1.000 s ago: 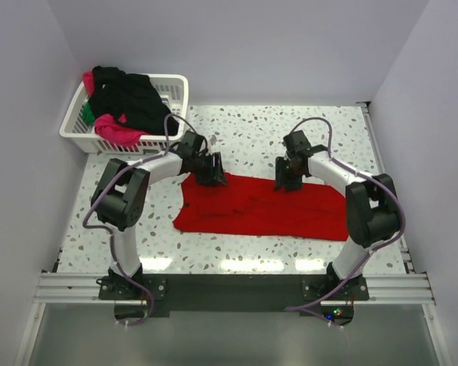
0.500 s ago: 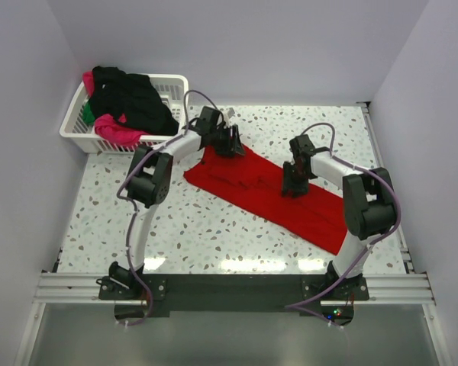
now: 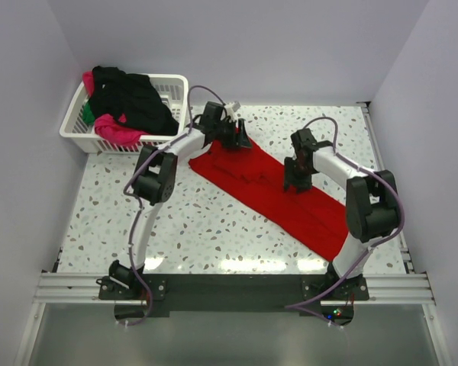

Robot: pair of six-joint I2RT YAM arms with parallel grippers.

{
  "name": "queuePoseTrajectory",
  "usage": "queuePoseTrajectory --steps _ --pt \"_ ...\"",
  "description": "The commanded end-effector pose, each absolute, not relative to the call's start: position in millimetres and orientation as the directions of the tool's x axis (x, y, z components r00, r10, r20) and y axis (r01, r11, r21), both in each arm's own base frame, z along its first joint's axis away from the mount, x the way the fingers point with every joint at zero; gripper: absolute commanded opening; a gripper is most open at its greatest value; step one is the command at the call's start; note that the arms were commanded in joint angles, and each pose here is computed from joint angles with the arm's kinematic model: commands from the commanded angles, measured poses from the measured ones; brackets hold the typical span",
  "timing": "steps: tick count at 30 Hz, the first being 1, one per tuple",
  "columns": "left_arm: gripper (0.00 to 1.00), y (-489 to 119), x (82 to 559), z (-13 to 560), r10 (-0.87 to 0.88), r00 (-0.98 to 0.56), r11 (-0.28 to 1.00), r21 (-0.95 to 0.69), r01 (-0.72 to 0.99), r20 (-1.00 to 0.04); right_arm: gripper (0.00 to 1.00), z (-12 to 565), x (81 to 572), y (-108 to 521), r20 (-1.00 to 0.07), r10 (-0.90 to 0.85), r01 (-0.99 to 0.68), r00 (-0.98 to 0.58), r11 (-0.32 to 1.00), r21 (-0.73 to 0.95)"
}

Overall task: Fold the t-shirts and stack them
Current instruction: Fold the tshirt

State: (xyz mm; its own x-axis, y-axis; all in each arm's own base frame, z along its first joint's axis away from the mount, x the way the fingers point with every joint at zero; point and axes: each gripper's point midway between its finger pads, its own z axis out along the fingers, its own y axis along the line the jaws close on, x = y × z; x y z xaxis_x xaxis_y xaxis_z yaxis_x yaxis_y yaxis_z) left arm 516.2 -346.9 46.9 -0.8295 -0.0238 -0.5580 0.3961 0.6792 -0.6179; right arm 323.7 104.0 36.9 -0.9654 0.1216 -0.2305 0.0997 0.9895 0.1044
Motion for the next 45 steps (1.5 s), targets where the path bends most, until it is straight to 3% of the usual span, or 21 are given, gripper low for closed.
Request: queuePoseTrajectory --steps 1,6,12,22,32,45 --pt "0.63 -355.8 525.4 158.2 -0.09 -0.71 0.61 -0.603 0.515 -0.698 0.48 66.7 329.2 92.0 -0.299 0.11 0.09 -0.948 0.993 0.079" --pt "0.63 -340.7 497.4 166.6 -0.11 -0.774 0.643 -0.639 0.423 -0.623 0.49 44.1 307.6 85.2 -0.253 0.124 0.105 -0.959 0.991 0.089" --pt "0.63 -316.2 436.8 109.0 -0.074 -0.877 0.681 -0.666 0.304 -0.475 0.54 19.8 295.2 92.1 -0.211 0.136 0.102 -0.968 0.98 0.168" --pt "0.63 -288.8 433.4 36.8 -0.087 -0.936 0.725 -0.666 0.176 -0.341 0.56 7.1 286.6 101.5 -0.154 0.114 0.079 -0.981 0.973 0.218" --pt "0.63 -274.9 469.9 -7.0 -0.113 -0.936 0.756 -0.64 0.137 -0.334 0.56 -2.5 265.6 127.5 -0.069 0.185 0.155 -0.98 0.938 0.308" --pt "0.64 -310.6 557.4 5.7 -0.155 -0.846 0.642 -0.703 0.306 -0.509 0.56 15.9 258.4 205.8 -0.047 0.153 0.13 -0.987 0.939 0.319"
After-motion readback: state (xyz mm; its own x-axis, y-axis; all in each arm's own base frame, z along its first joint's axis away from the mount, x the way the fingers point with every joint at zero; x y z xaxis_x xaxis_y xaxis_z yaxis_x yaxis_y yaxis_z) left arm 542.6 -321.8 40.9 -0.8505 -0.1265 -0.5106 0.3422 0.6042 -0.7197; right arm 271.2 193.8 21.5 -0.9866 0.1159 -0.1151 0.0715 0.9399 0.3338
